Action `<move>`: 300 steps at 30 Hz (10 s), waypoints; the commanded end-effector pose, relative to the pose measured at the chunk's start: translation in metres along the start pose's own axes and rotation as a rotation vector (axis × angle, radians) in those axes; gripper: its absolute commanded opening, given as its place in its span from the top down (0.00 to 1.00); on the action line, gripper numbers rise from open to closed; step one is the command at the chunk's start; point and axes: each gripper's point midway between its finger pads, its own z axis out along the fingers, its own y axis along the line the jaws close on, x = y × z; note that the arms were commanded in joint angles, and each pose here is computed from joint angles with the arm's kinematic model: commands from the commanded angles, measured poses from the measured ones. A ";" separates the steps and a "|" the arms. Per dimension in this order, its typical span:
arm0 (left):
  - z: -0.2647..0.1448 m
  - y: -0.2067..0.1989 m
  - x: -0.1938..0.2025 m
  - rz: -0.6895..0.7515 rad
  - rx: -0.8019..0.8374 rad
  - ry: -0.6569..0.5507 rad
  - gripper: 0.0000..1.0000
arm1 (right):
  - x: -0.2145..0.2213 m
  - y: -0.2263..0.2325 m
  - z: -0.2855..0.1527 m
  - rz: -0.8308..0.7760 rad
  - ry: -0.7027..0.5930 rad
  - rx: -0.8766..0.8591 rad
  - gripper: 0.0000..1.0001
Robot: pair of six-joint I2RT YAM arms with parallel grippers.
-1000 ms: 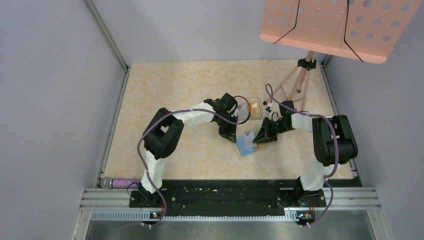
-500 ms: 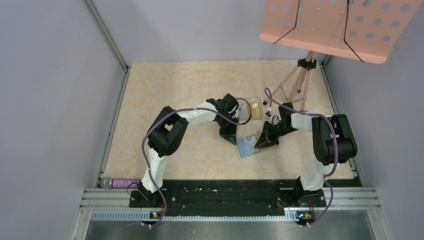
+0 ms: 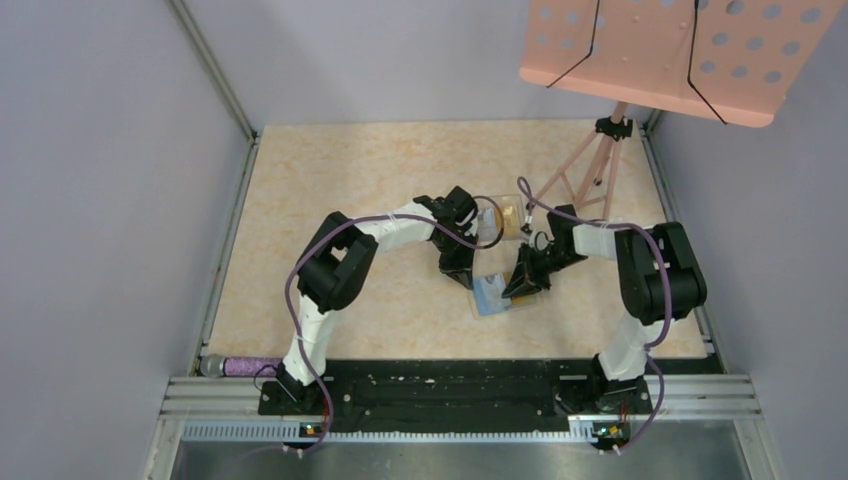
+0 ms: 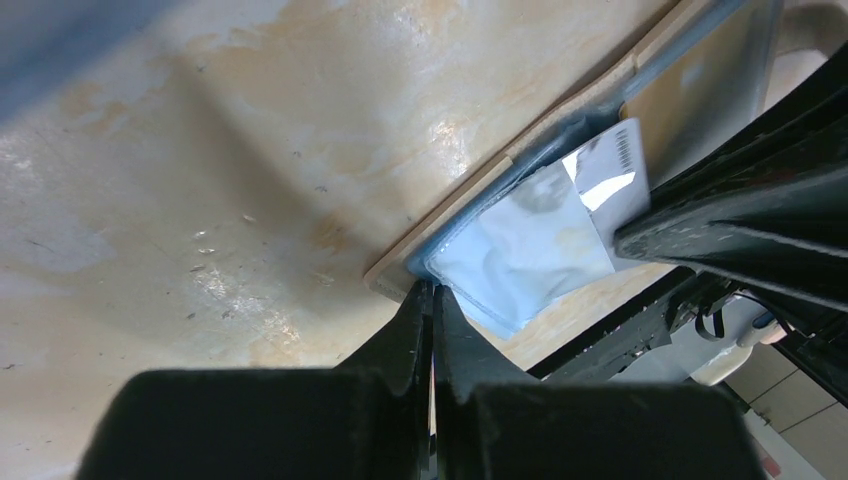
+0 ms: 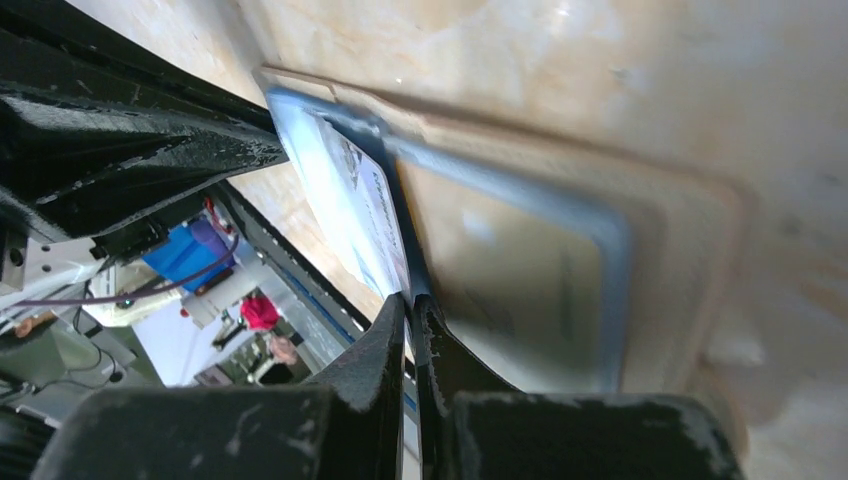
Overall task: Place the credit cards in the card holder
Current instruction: Insert the credit card into the card holder, then pick up the credit card from the storage box.
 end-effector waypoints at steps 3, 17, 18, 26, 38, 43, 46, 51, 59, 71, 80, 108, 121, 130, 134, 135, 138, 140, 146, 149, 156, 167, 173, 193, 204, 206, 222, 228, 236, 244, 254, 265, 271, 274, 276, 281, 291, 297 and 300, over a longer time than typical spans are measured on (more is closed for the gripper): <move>0.007 0.000 -0.011 0.034 -0.001 -0.032 1.00 | -0.009 0.013 0.017 -0.049 0.021 0.012 0.97; 0.004 -0.003 -0.013 0.041 0.007 -0.037 1.00 | -0.023 0.011 -0.016 -0.094 -0.076 0.203 0.49; 0.004 -0.004 -0.013 0.041 0.009 -0.038 1.00 | -0.022 0.011 -0.013 -0.092 -0.069 0.196 0.49; -0.004 -0.009 -0.017 0.048 0.017 -0.063 1.00 | -0.008 0.022 0.019 -0.111 0.028 0.141 0.53; -0.043 -0.012 -0.025 0.043 -0.015 -0.174 0.90 | -0.011 0.059 0.038 -0.122 0.049 0.046 0.77; -0.058 -0.008 -0.020 0.001 0.016 -0.199 0.89 | -0.011 0.059 0.041 -0.114 0.046 0.071 0.67; -0.062 -0.002 -0.018 -0.037 0.058 -0.214 0.88 | -0.012 0.057 0.038 -0.112 0.032 0.095 0.58; -0.062 0.006 -0.011 -0.080 0.113 -0.209 0.83 | -0.011 0.056 0.033 -0.111 0.015 0.117 0.56; -0.050 -0.013 -0.008 -0.091 0.300 -0.167 0.74 | -0.008 0.049 0.034 -0.088 0.010 0.141 0.84; -0.018 0.001 0.000 -0.095 0.213 -0.105 0.68 | 0.002 0.020 0.047 -0.048 0.057 0.214 1.00; -0.015 0.027 0.006 -0.087 -0.017 -0.108 0.63 | 0.003 0.013 0.048 -0.045 0.069 0.239 1.00; -0.046 0.007 0.000 0.001 -0.066 -0.180 0.59 | 0.007 0.015 0.050 -0.055 0.086 0.230 1.00; -0.042 -0.015 -0.002 0.032 0.077 -0.213 0.59 | 0.007 0.015 0.051 -0.055 0.089 0.228 1.00; -0.020 0.000 0.006 0.013 0.041 -0.146 0.58 | 0.008 0.014 0.052 -0.053 0.095 0.228 1.00; -0.014 0.000 0.008 0.012 0.049 -0.115 0.58 | 0.007 0.014 0.052 -0.054 0.093 0.228 1.00; -0.012 0.000 0.008 0.011 0.049 -0.109 0.58 | 0.008 0.014 0.052 -0.054 0.095 0.227 1.00; -0.012 -0.003 0.010 0.016 0.058 -0.101 0.59 | 0.007 0.014 0.052 -0.054 0.094 0.227 1.00; -0.013 -0.008 0.010 0.020 0.081 -0.101 0.59 | 0.008 0.014 0.052 -0.055 0.095 0.225 1.00; -0.031 -0.038 0.003 0.039 0.213 -0.145 0.64 | 0.007 0.016 0.052 -0.059 0.093 0.215 1.00; -0.042 -0.049 0.002 0.048 0.248 -0.167 0.67 | 0.005 0.018 0.052 -0.065 0.089 0.209 1.00; -0.036 -0.049 0.003 0.029 0.261 -0.140 0.93 | -0.004 0.035 0.044 -0.113 0.041 0.172 1.00; -0.058 -0.008 0.011 -0.028 0.059 -0.188 1.00 | -0.031 0.082 0.016 -0.205 -0.077 0.121 0.93; -0.085 0.018 0.013 -0.087 -0.033 -0.253 1.00 | -0.044 0.099 0.006 -0.234 -0.116 0.114 0.82; -0.079 -0.010 -0.006 -0.043 0.016 -0.137 0.64 | -0.082 0.105 -0.016 -0.218 -0.195 0.090 0.79; -0.056 -0.057 -0.011 0.024 0.300 -0.037 0.58 | -0.110 0.108 -0.034 -0.212 -0.262 0.083 0.74; -0.067 -0.062 -0.023 0.050 0.321 -0.097 0.57 | -0.117 0.109 -0.034 -0.218 -0.268 0.090 0.69; -0.173 0.023 -0.127 -0.174 0.312 -0.497 0.63 | -0.202 0.097 -0.014 -0.235 -0.278 0.218 0.48; -0.157 0.036 -0.150 -0.202 0.223 -0.463 0.80 | -0.212 0.082 0.002 -0.205 -0.231 0.209 0.46; -0.130 0.030 -0.160 -0.147 0.119 -0.399 0.88 | -0.203 0.072 0.023 -0.173 -0.151 0.167 0.47; -0.096 0.032 -0.165 -0.045 -0.048 -0.348 0.93 | -0.197 0.068 0.031 -0.165 -0.127 0.179 0.47; -0.067 0.061 -0.159 0.101 -0.345 -0.313 0.98 | -0.194 0.064 0.036 -0.151 -0.112 0.198 0.50; -0.044 0.077 -0.146 0.190 -0.482 -0.236 1.00 | -0.189 0.060 0.045 -0.123 -0.091 0.208 0.55; -0.031 0.077 -0.138 0.179 -0.445 -0.189 1.00 | -0.184 0.060 0.058 -0.113 -0.057 0.194 0.59; -0.030 0.075 -0.138 0.179 -0.433 -0.187 1.00 | -0.180 0.062 0.063 -0.102 -0.036 0.162 0.59; -0.029 0.075 -0.138 0.179 -0.432 -0.187 1.00 | -0.179 0.062 0.066 -0.092 -0.030 0.149 0.60; -0.026 0.068 -0.136 0.180 -0.391 -0.176 1.00 | -0.178 0.074 0.070 -0.075 -0.021 0.062 0.63; -0.023 0.069 -0.132 0.174 -0.384 -0.162 1.00 | -0.182 0.084 0.065 -0.086 -0.062 0.029 0.71; -0.027 0.067 -0.133 0.173 -0.383 -0.171 1.00 | -0.190 0.063 0.052 -0.131 -0.114 0.197 0.66; -0.029 0.066 -0.133 0.170 -0.383 -0.173 1.00 | -0.189 0.052 0.052 -0.136 -0.110 0.250 0.66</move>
